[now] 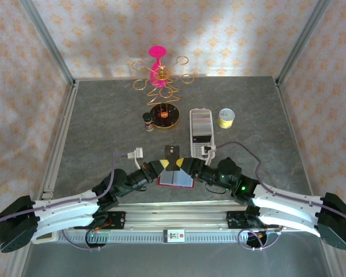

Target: Put the credit cards into the card holder

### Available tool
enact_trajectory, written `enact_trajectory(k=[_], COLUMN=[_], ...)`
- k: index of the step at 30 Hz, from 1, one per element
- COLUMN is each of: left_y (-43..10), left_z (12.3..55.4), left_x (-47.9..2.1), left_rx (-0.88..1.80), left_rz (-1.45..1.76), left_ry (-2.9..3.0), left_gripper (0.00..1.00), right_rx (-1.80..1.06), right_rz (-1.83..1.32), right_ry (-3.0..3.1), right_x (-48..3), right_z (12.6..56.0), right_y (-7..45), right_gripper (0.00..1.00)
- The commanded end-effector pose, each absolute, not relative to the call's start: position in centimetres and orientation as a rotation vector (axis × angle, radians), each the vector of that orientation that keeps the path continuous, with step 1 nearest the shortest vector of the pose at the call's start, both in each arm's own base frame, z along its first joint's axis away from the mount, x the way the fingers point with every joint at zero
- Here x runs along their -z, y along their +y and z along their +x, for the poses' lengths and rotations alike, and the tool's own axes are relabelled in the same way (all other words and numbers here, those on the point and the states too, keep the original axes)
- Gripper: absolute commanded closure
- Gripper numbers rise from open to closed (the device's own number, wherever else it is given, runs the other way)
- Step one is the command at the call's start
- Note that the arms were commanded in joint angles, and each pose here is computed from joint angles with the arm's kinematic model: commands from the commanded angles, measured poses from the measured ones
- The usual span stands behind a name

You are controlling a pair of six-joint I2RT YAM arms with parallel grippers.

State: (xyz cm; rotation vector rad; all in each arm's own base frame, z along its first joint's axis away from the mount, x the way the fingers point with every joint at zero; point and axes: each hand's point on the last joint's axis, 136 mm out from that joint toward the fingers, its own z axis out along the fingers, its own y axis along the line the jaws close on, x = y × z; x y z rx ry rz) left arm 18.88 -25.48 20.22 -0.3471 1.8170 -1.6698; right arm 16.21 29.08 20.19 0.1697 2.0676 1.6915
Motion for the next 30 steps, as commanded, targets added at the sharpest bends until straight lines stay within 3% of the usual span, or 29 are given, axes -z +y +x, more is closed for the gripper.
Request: enact_trajectory(k=[1, 13, 18, 20, 24, 30], left_y=[-25.5, -26.2, -26.8, -26.9, -26.8, -26.7], left_z=[18.6, 18.4, 18.3, 18.3, 18.6, 18.9], left_x=[-22.6, -23.4, -23.9, -24.1, -24.6, -25.2], left_rx=[1.769, 1.823, 1.855, 1.865, 1.877, 1.888], left_rz=[-0.335, -0.324, -0.301, -0.293, -0.286, -0.270], left_ry=[1.723, 1.719, 1.713, 1.708, 1.687, 1.663], left_gripper=[1.00, 1.00, 1.00, 0.92, 0.65, 0.62], right_rx=[-1.757, -1.830, -1.845, -1.851, -1.859, -1.857], right_rz=[0.126, 0.052, 0.028, 0.015, -0.003, -0.040], right_ry=[2.040, 2.006, 2.003, 2.005, 2.025, 2.078], right_x=[-21.4, -23.1, -23.5, -23.5, -23.3, -22.7], right_z=[15.7, 14.8, 14.4, 14.1, 13.6, 12.9], right_y=[29.7, 30.1, 30.1, 30.2, 30.2, 30.5], right_gripper=[0.58, 1.00, 1.00, 1.00, 1.00, 1.00])
